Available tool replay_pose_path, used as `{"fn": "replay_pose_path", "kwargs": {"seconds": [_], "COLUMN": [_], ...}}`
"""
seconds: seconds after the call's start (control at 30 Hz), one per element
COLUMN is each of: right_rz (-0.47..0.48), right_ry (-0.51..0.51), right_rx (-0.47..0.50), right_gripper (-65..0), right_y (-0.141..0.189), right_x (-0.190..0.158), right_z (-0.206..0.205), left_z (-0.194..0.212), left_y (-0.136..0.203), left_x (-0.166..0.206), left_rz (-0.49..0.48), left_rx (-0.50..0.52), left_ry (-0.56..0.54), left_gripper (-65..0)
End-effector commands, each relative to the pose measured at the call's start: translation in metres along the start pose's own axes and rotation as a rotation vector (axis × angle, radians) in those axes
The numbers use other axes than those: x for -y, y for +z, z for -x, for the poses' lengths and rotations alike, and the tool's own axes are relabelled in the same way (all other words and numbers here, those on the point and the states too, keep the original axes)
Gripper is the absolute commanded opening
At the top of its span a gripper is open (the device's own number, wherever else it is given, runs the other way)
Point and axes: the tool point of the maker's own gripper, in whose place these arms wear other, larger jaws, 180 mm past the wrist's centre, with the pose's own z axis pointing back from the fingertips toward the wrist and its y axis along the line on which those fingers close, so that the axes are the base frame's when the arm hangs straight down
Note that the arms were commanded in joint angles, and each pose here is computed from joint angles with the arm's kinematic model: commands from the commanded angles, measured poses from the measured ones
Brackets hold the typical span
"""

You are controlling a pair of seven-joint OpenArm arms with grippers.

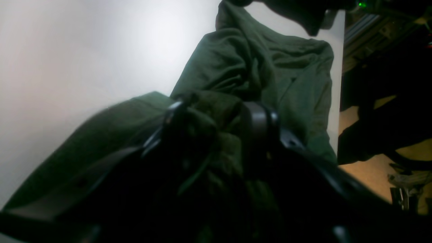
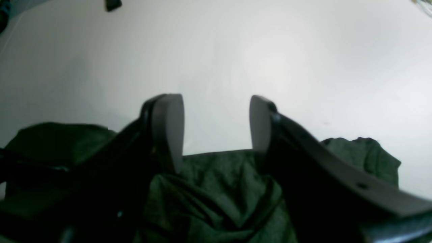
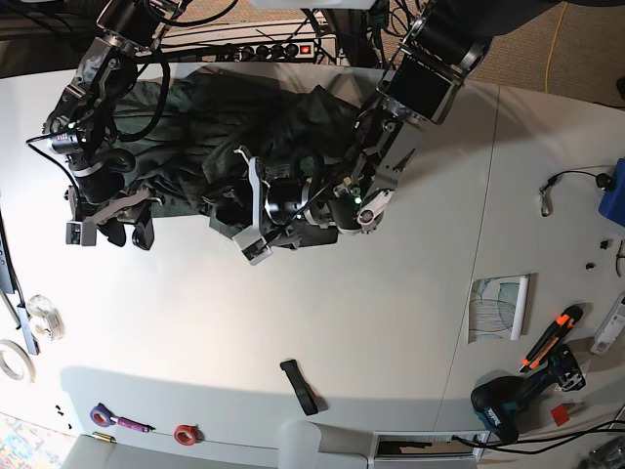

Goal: Layout the t-shirt on the table in an organized manner, then fold the t-shirt properly
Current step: 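Push the folded end further toward the right gripper with the left gripper, then release the shirt and raise the left gripper off the fold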

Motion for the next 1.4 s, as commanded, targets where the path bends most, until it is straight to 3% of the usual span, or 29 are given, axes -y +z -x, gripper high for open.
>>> {"fn": "replay_pose_path", "kwargs": {"seconds": [0.0, 0.1, 0.2, 0.33, 0.43, 0.53, 0.63, 0.83, 1.2, 1.37], "right_rz": [-0.005, -0.005, -0.004, -0.004, -0.005, -0.005, -0.004, -0.004, -0.004, -0.004], "right_ry": [0.012, 0.012, 0.013, 0.012, 0.012, 0.012, 0.012, 0.012, 0.012, 0.012], "right_rx": [0.067, 0.066, 0.066, 0.066, 0.067, 0.066, 0.066, 0.066, 0.065, 0.065], "right_gripper": [-34.3, -34.3, -34.3, -34.3, -34.3, -34.3, -34.3, -34.3, -34.3, -34.3], "right_y": [0.002, 0.002, 0.002, 0.002, 0.002, 0.002, 0.002, 0.002, 0.002, 0.002], "right_x": [0.000, 0.000, 0.000, 0.000, 0.000, 0.000, 0.000, 0.000, 0.000, 0.000], "right_z": [-0.020, -0.020, -0.020, -0.020, -0.020, -0.020, -0.020, -0.020, -0.020, -0.020], "left_z": [-0.031, -0.035, -0.023, -0.022, -0.019, 0.006, 0.040, 0.082, 0.062, 0.069], "left_y": [0.003, 0.013, 0.029, 0.072, 0.110, 0.139, 0.155, 0.157, 0.125, 0.127], "left_x": [0.003, 0.004, -0.002, -0.005, -0.009, -0.015, -0.023, -0.018, -0.004, -0.007], "left_rz": [0.020, 0.042, 0.028, 0.012, -0.059, -0.124, -0.191, -0.257, -0.230, -0.250], "left_rx": [0.079, 0.068, -0.020, -0.031, -0.044, -0.114, -0.166, -0.206, -0.107, -0.146], "left_ry": [-0.032, -0.054, -0.063, -0.065, -0.119, -0.118, 0.020, 0.206, 0.278, 0.269], "left_gripper": [-38.1, -38.1, -38.2, -43.2, -42.8, -35.1, -28.3, -27.9, -28.5, -39.9]}}
